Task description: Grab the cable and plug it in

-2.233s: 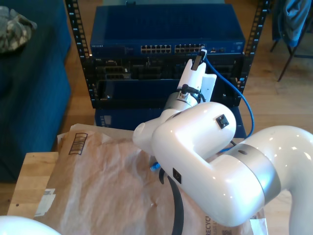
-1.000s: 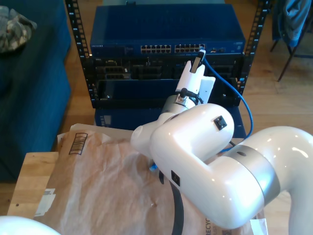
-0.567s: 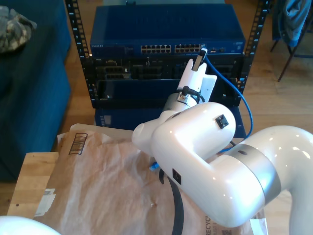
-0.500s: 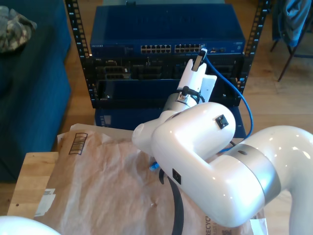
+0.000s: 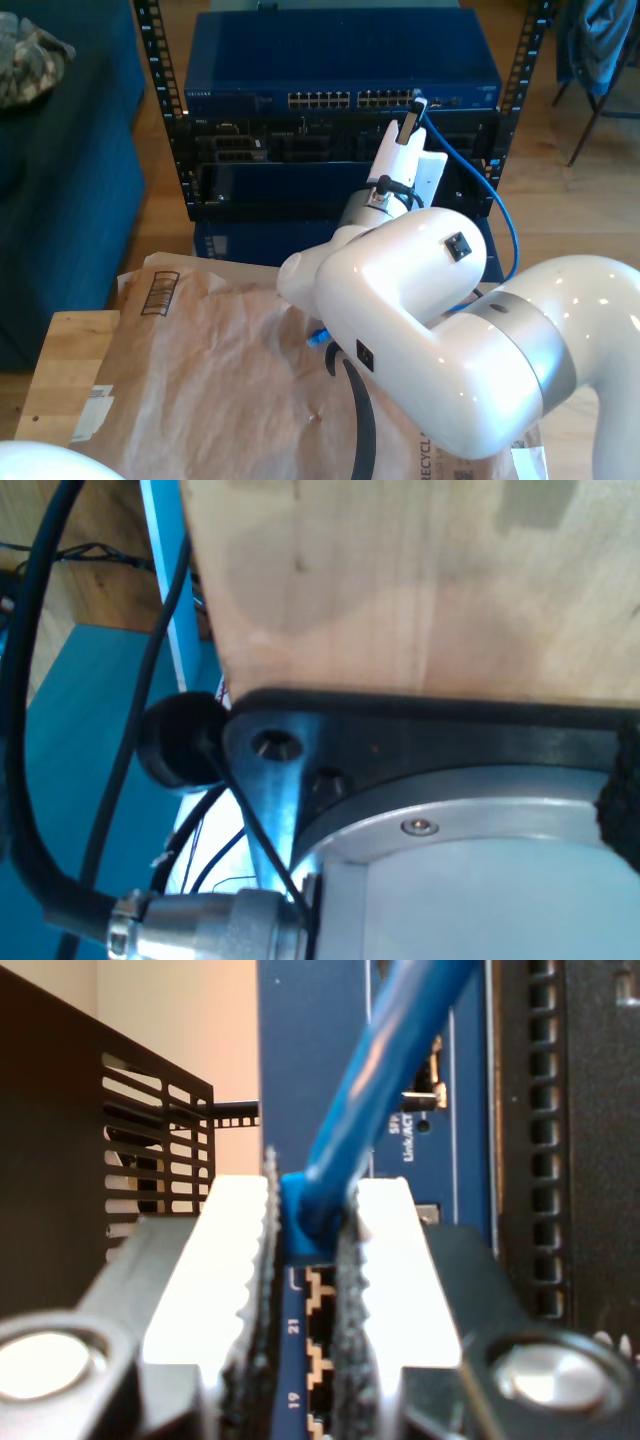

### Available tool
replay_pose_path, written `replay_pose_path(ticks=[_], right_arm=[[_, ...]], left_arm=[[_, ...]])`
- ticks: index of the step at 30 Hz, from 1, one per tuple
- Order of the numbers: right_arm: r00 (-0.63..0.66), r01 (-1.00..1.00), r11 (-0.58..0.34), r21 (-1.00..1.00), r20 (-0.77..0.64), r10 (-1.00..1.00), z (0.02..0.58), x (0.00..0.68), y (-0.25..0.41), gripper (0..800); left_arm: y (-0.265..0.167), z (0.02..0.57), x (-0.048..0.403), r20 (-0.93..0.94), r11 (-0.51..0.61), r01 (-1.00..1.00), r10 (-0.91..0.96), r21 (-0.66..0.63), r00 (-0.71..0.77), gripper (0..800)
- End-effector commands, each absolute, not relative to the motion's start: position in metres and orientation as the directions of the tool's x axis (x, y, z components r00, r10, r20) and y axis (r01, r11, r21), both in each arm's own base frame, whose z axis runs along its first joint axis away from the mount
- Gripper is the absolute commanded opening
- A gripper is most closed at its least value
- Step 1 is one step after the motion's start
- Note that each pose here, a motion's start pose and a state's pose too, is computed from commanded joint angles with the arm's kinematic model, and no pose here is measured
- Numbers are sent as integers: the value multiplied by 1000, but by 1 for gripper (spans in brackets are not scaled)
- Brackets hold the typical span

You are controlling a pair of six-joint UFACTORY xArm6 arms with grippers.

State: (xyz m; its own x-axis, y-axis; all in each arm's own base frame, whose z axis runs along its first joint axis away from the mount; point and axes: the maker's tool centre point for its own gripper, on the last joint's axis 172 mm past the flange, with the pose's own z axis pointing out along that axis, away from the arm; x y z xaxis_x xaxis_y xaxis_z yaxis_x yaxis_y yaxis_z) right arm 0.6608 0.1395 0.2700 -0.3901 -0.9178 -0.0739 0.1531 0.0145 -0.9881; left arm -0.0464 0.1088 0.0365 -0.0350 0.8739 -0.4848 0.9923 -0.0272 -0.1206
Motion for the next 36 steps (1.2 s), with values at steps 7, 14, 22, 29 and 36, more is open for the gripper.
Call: replay_pose_path(ticks=[7, 14, 22, 29, 36], right_arm=[[-385, 158, 24, -987, -84, -919, 273, 661, 142, 0], [-385, 155, 21, -988, -79, -920, 270, 661, 142, 0], [-386, 165, 27, -986, -89, -918, 274, 663, 141, 0], [-386, 162, 27, -986, -88, -918, 272, 663, 141, 0], [-388, 167, 29, -985, -93, -917, 274, 664, 139, 0]], left_arm=[[109, 36, -46, -485, -27, 992, 874, -121, -35, 800], [109, 36, -46, -485, -27, 992, 874, -121, -35, 800], [109, 36, -46, -485, -27, 992, 874, -121, -35, 800], [109, 36, -46, -485, -27, 992, 874, -121, -35, 800], [109, 36, -47, -485, -26, 992, 874, -121, -36, 800]])
